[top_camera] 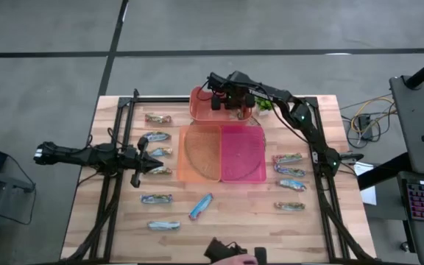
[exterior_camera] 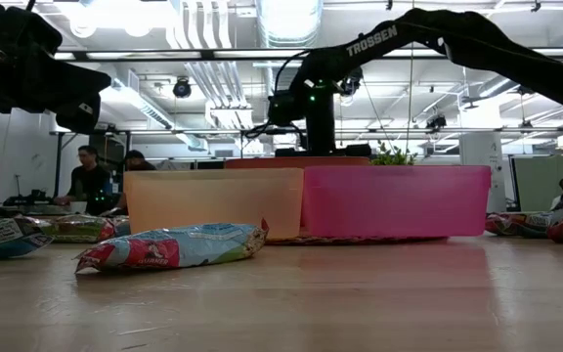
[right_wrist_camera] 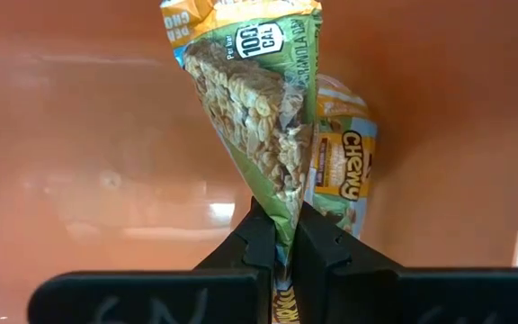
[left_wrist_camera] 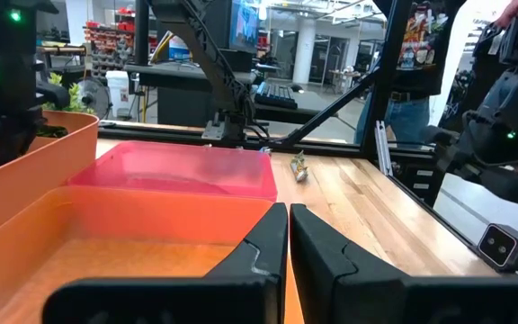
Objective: Pick and place Granola Bars by type
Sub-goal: Put the yellow granola bar into the orange bin
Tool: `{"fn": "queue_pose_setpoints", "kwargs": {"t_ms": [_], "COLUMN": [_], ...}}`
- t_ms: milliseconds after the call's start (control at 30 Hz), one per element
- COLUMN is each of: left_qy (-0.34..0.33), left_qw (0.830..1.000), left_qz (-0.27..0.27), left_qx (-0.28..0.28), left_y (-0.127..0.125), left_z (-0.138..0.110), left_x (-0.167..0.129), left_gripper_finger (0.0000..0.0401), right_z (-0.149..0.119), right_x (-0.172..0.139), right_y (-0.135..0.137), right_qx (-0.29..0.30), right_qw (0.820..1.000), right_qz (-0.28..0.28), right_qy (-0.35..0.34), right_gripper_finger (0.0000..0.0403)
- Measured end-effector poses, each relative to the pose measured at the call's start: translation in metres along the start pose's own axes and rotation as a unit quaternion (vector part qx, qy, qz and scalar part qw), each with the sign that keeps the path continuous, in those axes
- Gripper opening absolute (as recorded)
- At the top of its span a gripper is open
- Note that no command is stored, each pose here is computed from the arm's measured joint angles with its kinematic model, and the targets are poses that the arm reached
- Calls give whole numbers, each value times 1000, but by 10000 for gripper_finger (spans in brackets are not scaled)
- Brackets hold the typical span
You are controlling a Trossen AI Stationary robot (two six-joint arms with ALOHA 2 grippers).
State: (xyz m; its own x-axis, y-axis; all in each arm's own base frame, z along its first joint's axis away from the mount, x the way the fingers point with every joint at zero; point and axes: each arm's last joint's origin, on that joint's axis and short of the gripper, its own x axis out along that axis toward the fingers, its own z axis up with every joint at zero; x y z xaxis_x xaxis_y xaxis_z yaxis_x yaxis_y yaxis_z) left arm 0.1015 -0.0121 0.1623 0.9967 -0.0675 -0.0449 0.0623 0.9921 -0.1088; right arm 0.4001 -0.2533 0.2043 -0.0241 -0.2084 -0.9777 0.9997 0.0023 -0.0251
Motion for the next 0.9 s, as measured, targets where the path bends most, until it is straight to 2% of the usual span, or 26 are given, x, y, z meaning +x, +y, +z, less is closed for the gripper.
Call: {"fn": "queue_pose_setpoints", "kwargs": {"t_ms": [400, 767, 900], "left_qy": [0, 0, 0], "left_qw": [1000, 1000, 1000], "left_qz": [0, 0, 0], "left_qx": [0, 0, 0], "left_y": [0, 0, 0], "left_z": [0, 0, 0], "left_x": [0, 0, 0], "left_gripper_finger": [0, 0, 0], "right_z": [0, -2, -3], "right_x": [6, 12, 13], "right_y": [0, -2, -3], "right_qx": [-34, -32, -35], "right_qw": [999, 999, 999], "right_qz": [-3, -16, -20], "right_qy": [-9, -2, -4], "right_gripper_finger": [15, 26, 41]}}
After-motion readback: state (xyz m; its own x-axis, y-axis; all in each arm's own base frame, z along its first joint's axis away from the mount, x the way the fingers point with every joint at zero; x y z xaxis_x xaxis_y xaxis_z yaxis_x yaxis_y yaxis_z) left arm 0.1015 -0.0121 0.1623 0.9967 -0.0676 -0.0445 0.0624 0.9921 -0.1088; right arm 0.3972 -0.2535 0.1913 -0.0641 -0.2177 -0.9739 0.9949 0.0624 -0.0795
